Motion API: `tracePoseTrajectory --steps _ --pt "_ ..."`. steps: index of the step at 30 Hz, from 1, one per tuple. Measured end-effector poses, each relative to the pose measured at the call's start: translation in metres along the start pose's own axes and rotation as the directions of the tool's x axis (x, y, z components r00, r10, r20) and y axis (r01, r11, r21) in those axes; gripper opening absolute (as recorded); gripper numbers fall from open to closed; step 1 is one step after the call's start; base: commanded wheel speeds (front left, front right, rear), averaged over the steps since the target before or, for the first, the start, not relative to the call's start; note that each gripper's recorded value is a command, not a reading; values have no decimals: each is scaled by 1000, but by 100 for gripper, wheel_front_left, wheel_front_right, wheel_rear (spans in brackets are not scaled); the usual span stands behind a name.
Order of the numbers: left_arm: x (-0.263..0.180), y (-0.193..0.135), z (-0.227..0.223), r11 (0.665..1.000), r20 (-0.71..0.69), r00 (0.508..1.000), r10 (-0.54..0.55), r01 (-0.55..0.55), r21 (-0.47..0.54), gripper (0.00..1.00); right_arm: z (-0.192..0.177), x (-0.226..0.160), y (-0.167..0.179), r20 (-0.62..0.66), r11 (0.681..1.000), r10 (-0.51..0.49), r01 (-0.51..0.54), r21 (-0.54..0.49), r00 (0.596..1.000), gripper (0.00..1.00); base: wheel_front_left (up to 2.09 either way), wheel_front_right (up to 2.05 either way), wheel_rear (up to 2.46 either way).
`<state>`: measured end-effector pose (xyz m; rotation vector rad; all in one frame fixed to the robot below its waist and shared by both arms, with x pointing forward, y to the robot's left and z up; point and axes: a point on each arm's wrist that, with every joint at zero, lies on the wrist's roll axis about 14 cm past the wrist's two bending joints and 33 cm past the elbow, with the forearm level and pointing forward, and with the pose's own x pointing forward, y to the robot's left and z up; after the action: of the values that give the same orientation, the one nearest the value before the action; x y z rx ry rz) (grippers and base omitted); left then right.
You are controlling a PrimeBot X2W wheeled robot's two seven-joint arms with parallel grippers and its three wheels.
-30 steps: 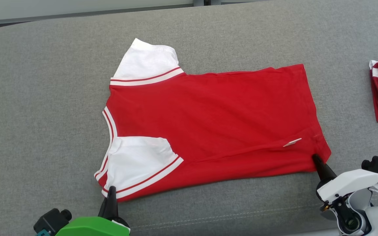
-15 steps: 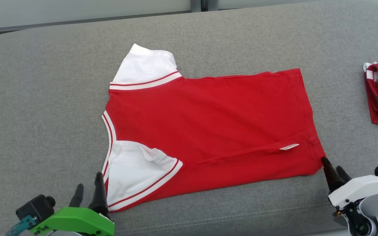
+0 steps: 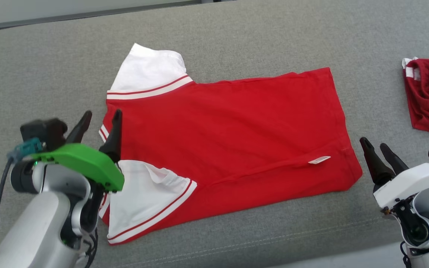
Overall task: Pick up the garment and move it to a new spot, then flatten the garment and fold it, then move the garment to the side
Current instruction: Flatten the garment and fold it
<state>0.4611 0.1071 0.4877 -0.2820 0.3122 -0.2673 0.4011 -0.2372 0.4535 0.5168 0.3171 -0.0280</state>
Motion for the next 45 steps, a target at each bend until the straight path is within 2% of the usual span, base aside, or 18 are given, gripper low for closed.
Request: tracePoseTrajectory --steps 8,13,17,21,32,37,45 --pt "77 -14 19 992 -126 987 -101 110 62 100 11 22 16 -22 997 56 -57 -56 998 100 0 0 0" --pt "119 -6 32 985 -235 966 -111 139 105 100 16 42 20 -32 993 76 -79 -87 997 100 0 0 0" --pt "143 2 18 980 -354 929 -105 157 121 100 12 55 20 -50 991 80 -85 -101 996 100 0 0 0" --pt "164 15 7 977 -408 910 -74 148 152 100 4 65 16 -70 991 73 -80 -107 995 100 0 0 0" --pt "202 32 -36 978 -506 861 -51 145 147 100 -7 79 0 -93 990 45 -57 -127 995 100 0 0 0" --pt "213 43 -47 966 -527 850 -8 143 216 100 -7 78 -6 -93 990 33 -46 -136 995 100 0 0 0" --pt "220 40 -64 959 -573 820 -11 171 226 100 -6 77 -12 -90 989 25 -38 -145 996 100 0 0 0"
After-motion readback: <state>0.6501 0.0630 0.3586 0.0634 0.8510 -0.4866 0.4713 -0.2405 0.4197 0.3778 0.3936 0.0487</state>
